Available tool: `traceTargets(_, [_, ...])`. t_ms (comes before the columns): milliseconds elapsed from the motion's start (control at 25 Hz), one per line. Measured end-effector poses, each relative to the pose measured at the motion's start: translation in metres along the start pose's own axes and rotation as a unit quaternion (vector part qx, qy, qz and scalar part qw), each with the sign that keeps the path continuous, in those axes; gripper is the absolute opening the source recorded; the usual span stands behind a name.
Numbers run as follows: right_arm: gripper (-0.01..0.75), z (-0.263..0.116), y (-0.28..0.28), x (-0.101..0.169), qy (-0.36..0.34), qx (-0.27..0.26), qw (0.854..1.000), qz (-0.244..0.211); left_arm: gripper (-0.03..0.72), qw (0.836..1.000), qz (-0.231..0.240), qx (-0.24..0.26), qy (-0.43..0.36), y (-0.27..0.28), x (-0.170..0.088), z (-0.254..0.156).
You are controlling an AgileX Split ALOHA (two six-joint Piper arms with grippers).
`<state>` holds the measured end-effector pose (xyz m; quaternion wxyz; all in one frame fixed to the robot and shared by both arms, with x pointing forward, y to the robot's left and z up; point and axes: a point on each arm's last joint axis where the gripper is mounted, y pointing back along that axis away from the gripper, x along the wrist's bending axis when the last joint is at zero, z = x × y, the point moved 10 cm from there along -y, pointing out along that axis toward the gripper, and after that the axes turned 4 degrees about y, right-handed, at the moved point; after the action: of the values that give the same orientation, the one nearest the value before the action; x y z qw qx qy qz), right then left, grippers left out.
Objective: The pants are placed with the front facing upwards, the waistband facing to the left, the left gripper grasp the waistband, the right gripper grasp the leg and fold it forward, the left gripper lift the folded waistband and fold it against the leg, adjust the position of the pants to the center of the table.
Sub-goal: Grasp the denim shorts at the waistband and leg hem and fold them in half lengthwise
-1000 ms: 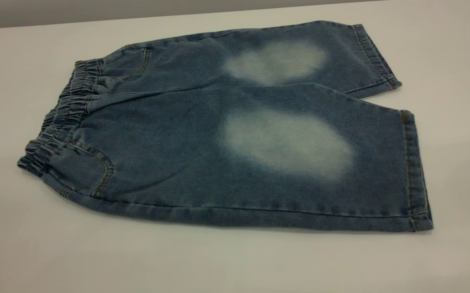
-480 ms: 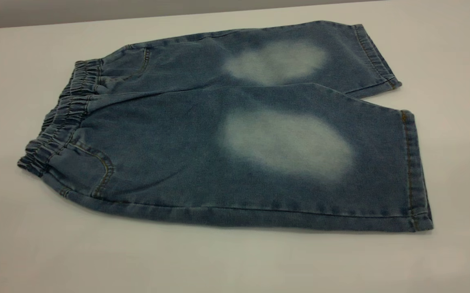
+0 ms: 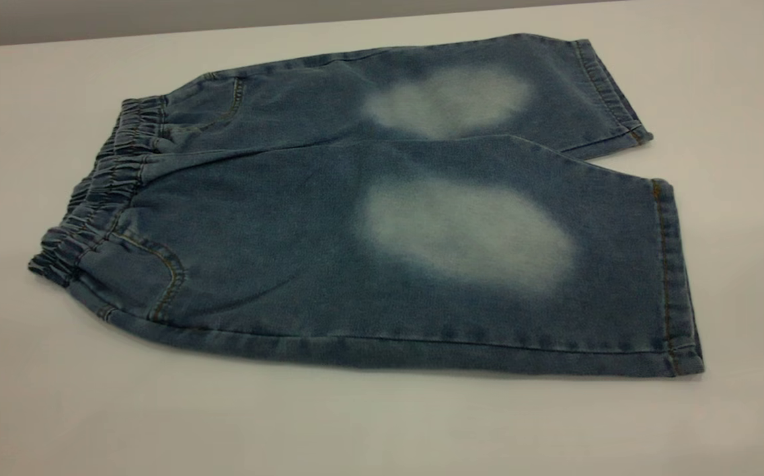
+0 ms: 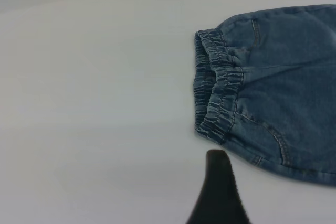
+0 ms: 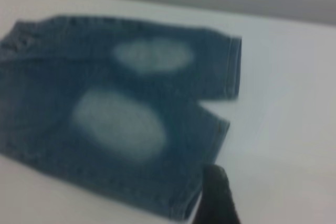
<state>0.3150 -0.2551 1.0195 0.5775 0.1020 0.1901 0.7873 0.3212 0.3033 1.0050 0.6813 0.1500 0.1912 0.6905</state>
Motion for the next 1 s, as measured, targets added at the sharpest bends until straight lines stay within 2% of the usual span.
traceTargets(280, [0.437, 0.005, 0.000, 0.000, -0.001, -0.013, 1.000, -0.001, 0.485, 1.000, 0.000, 0.001, 0.000, 0.000, 0.000, 0.000])
traceTargets(400, [0.437, 0.010, 0.000, -0.002, -0.014, -0.025, 1.000, -0.005, 0.485, 1.000, 0.008, 0.016, 0.010, -0.004, 0.002, 0.000])
traceTargets(480, [0.437, 0.017, 0.000, -0.004, -0.031, -0.041, 0.999, -0.009, 0.485, 0.999, 0.022, 0.017, 0.023, -0.006, 0.007, 0.008])
traceTargets(640, [0.437, 0.035, -0.014, -0.013, -0.073, -0.043, 0.996, -0.014, 0.485, 0.997, 0.020, 0.001, 0.068, -0.016, 0.004, 0.039])
traceTargets(800, [0.437, 0.054, -0.033, -0.015, -0.101, -0.019, 0.995, -0.001, 0.485, 0.995, 0.016, 0.007, 0.099, -0.040, 0.000, 0.062])
traceTargets(1000, [0.437, 0.067, -0.068, -0.014, -0.135, 0.043, 0.990, 0.029, 0.485, 0.990, 0.009, 0.057, 0.131, -0.085, -0.007, 0.066])
